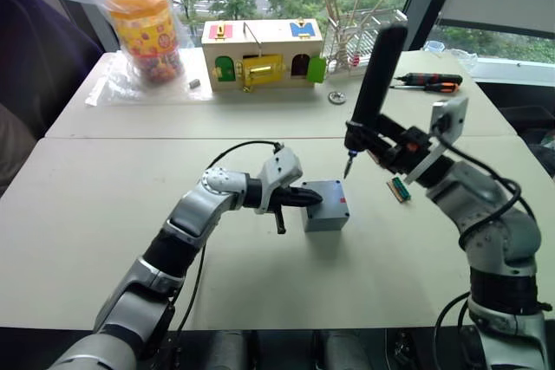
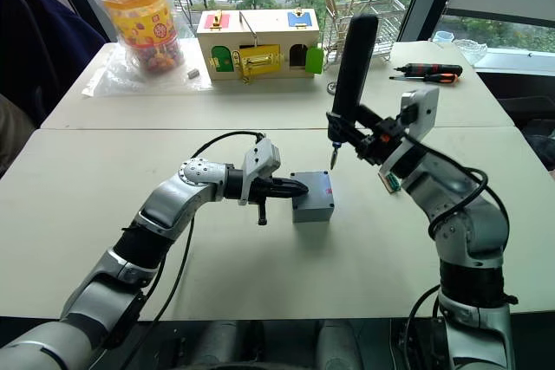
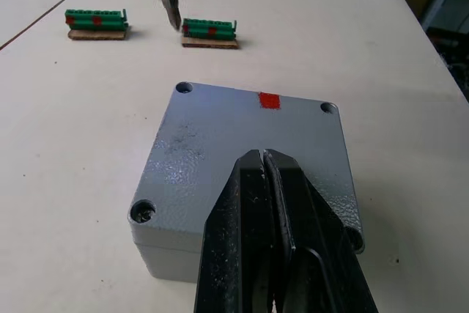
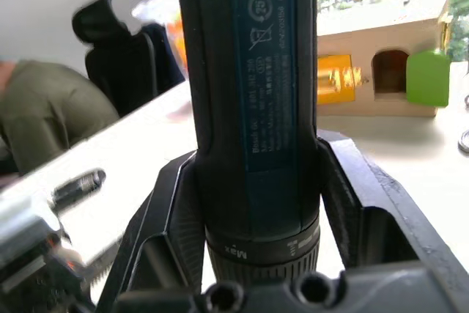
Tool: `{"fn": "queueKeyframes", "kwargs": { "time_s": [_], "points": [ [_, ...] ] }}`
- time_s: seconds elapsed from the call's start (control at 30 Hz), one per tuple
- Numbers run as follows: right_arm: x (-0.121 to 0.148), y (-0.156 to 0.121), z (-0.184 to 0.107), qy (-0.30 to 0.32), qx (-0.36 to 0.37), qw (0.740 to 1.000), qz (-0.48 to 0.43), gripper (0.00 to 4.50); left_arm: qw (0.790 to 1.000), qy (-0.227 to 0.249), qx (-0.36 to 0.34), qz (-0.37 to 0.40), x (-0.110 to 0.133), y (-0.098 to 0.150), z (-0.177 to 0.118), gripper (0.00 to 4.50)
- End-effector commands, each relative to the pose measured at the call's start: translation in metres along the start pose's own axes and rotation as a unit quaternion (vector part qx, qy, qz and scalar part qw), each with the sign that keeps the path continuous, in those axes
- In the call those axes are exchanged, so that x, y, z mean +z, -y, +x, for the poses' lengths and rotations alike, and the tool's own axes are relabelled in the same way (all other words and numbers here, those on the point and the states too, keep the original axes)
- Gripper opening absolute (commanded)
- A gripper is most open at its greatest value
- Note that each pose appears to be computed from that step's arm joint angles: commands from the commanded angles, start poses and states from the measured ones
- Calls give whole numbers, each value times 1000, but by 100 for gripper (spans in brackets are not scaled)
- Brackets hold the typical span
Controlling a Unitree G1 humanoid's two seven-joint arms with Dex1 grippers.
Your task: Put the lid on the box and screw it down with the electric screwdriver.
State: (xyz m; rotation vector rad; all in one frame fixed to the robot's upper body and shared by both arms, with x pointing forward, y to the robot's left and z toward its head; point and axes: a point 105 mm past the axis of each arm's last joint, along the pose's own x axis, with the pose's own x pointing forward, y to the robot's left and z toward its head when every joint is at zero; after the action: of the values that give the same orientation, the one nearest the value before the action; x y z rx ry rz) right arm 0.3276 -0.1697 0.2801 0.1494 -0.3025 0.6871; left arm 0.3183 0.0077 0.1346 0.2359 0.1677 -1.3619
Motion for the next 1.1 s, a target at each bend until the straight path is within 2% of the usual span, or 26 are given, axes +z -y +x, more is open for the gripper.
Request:
{"fn": "queueKeyframes", "kwargs": {
  "time_s": [0.03, 0.17, 0.3, 0.37, 0.4, 0.47, 0.5, 0.63, 0.77, 0.9, 1.1],
  "points": [
    [49, -3, -1, 67, 8, 998, 8, 179, 999, 40, 29, 3, 23, -8, -10, 0],
    [50, 14, 5, 33, -47, 998, 33, 179, 997, 72, 37, 2, 44, -10, -26, 0],
    [46, 26, 7, -7, -79, 996, 46, 179, 995, 57, 73, 45, 50, -18, -29, 0],
    [45, 29, 4, -44, -75, 994, 58, 179, 994, 63, 80, 50, 58, -21, -29, 0],
    [39, 38, -3, -98, -90, 991, 32, 179, 994, 66, 62, 59, 63, -16, -30, 0],
    [19, 59, -34, -229, -127, 965, 3, 179, 995, 48, 11, 84, 62, 2, -33, 0],
    [12, 65, -47, -273, -138, 952, 2, 179, 995, 39, -6, 91, 61, 8, -34, 0],
    [-24, 87, -108, -405, -194, 888, 106, 179, 993, 16, -74, 95, 48, 34, -37, 0],
    [-40, 99, -138, -454, -224, 852, 132, 179, 992, 14, -93, 80, 40, 44, -34, 0],
    [-56, 108, -158, -494, -240, 823, 148, 179, 994, 9, -81, 76, 29, 46, -27, 0],
    [-71, 118, -167, -520, -246, 802, 161, 179, 995, 18, -78, 53, 26, 50, -25, 0]
  ]
}}
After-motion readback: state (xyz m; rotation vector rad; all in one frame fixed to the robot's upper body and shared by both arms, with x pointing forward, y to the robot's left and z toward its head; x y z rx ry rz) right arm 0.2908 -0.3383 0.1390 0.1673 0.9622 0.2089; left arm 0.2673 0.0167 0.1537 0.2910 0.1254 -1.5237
